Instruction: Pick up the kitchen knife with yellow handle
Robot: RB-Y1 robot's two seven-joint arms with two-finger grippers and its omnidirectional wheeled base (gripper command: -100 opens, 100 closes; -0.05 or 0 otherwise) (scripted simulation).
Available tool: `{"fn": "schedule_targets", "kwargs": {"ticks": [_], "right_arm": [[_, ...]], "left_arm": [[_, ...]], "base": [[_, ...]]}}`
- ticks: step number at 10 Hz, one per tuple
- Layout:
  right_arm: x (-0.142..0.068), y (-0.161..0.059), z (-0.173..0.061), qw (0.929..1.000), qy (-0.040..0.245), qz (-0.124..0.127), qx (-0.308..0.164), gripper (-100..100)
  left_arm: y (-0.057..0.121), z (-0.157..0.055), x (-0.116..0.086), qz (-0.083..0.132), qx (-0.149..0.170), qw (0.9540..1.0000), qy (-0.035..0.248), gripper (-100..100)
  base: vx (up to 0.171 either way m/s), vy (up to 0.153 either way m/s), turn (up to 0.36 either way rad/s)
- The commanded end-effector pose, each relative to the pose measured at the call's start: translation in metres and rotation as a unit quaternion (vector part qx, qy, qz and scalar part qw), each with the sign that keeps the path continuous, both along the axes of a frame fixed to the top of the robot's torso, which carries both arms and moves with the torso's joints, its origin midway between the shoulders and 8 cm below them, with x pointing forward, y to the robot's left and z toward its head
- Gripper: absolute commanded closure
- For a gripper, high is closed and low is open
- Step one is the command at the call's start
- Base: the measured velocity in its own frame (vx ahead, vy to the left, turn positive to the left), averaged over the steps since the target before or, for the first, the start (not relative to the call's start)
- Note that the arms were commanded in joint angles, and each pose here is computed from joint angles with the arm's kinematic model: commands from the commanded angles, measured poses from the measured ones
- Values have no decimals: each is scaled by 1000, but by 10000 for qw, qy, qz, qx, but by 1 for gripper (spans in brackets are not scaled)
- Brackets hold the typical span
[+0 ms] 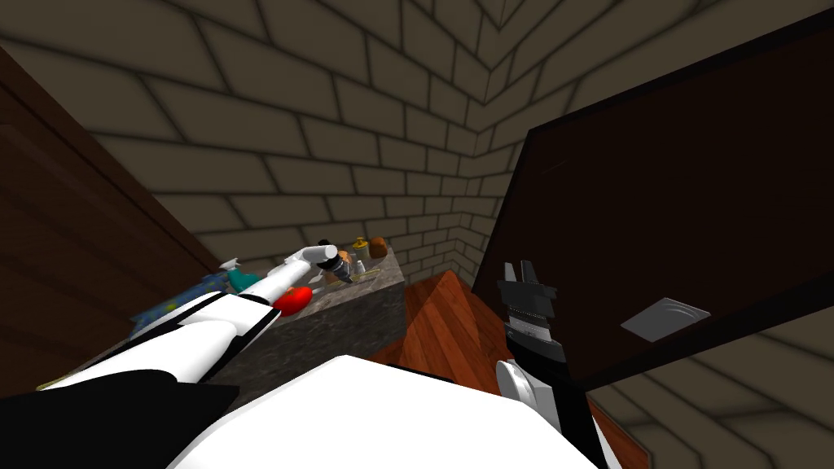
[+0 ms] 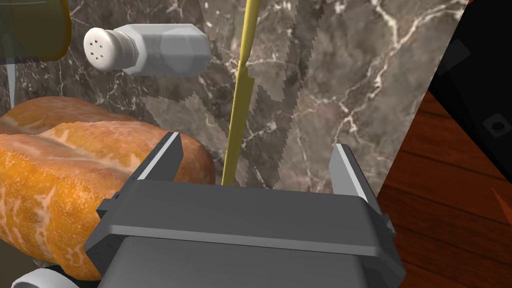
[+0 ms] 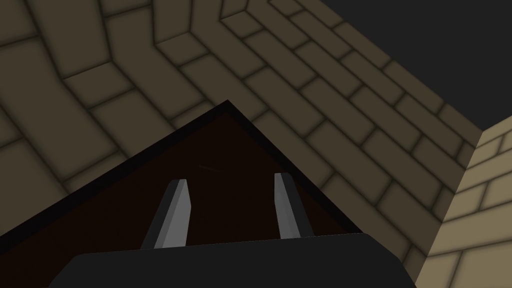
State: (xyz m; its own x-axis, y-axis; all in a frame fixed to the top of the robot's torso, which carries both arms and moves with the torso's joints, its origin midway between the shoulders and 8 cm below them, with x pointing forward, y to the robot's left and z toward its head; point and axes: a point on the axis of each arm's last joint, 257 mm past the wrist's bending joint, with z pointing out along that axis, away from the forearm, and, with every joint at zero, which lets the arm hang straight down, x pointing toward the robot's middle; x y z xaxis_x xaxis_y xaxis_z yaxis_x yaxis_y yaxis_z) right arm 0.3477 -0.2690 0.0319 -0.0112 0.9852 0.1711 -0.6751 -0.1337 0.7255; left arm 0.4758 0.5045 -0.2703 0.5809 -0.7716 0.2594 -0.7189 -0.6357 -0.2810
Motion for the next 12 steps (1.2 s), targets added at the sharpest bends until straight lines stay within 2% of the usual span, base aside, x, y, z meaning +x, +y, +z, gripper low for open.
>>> {"fn": "schedule_targets", "kwargs": {"ticks": [1,3,4,5,10,12], "right_arm": [[0,0,0,10000,0,0,0,0],[0,0,0,10000,0,0,0,0],[0,0,0,10000,0,0,0,0],[0,0,0,10000,0,0,0,0],[0,0,0,10000,0,0,0,0],[0,0,0,10000,0,0,0,0]], "left_arm": [[-5,-6,-8,-54,-101,9995,282,-100],[-11,-14,-19,-100,-224,9978,618,-100],[-10,-15,-19,-86,-228,9977,627,-100],[-13,-19,-25,-118,-284,9965,782,-100],[-27,-32,-50,-274,-507,9882,1417,-100],[-34,-37,-60,-351,-606,9835,1668,-100]], "base": [[55,71,-47],[62,86,-49],[34,54,-21],[30,40,-24],[51,72,-43],[65,82,-52]]}}
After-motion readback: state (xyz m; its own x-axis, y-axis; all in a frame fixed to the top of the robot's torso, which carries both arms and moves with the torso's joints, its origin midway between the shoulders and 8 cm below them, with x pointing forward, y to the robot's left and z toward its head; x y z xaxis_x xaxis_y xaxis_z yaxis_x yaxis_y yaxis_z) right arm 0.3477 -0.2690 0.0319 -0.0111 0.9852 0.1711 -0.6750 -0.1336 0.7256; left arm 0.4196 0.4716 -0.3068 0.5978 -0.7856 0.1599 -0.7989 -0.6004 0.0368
